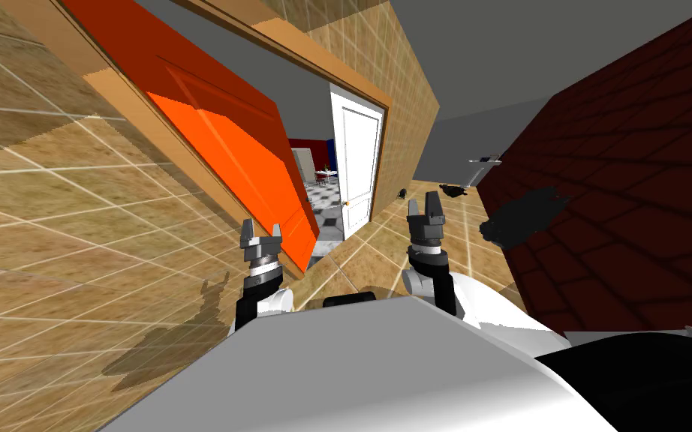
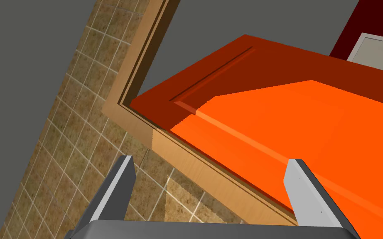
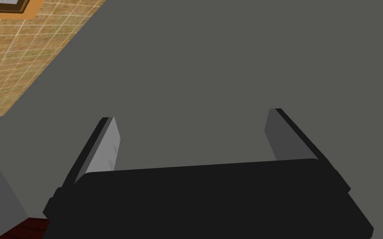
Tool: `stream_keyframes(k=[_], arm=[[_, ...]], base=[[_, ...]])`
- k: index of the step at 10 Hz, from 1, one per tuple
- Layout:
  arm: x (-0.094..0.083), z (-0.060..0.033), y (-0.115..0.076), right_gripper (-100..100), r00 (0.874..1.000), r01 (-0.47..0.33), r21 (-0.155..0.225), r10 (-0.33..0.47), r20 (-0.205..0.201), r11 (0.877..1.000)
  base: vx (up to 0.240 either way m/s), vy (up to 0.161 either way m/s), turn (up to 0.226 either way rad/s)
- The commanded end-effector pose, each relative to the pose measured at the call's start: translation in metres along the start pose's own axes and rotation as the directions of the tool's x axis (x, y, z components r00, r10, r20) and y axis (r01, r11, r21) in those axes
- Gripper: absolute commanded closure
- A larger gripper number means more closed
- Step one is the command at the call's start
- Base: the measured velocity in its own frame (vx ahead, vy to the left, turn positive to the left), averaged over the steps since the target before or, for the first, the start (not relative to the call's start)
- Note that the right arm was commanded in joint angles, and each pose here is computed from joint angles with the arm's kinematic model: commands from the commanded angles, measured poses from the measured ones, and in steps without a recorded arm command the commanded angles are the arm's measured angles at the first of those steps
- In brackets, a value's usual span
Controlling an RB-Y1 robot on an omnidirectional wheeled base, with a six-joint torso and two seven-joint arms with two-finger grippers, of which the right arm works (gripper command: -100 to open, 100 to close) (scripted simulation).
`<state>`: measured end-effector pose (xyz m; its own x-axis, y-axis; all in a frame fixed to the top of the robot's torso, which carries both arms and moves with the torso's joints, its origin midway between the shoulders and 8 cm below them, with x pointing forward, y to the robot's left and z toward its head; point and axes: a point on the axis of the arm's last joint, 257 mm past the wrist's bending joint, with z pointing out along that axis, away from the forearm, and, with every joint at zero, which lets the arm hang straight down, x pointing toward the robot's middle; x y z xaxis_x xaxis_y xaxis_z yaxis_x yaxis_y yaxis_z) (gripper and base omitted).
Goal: Push the door open
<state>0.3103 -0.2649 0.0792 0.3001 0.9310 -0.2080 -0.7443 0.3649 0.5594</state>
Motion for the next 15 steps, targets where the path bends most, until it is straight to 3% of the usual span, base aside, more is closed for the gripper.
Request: stream_keyframes(k=[1,8,15], arm=[[0.001,-0.001,-0.003,-100,1.0,0.004,0.004,-0.004,-0.004,1.0],[0.003,-0.0044,-0.012,-100,1.0,0.018,0.016,-0.018,-0.017,1.0],[0.006,-0.0143,-0.038,-100,0.997,0.058,0.051,-0.056,-0.044,0.997]], base=[[-0.158,0.006,0.043],[-0.223,-0.024,0.046],[-0.229,-0.024,0.096]])
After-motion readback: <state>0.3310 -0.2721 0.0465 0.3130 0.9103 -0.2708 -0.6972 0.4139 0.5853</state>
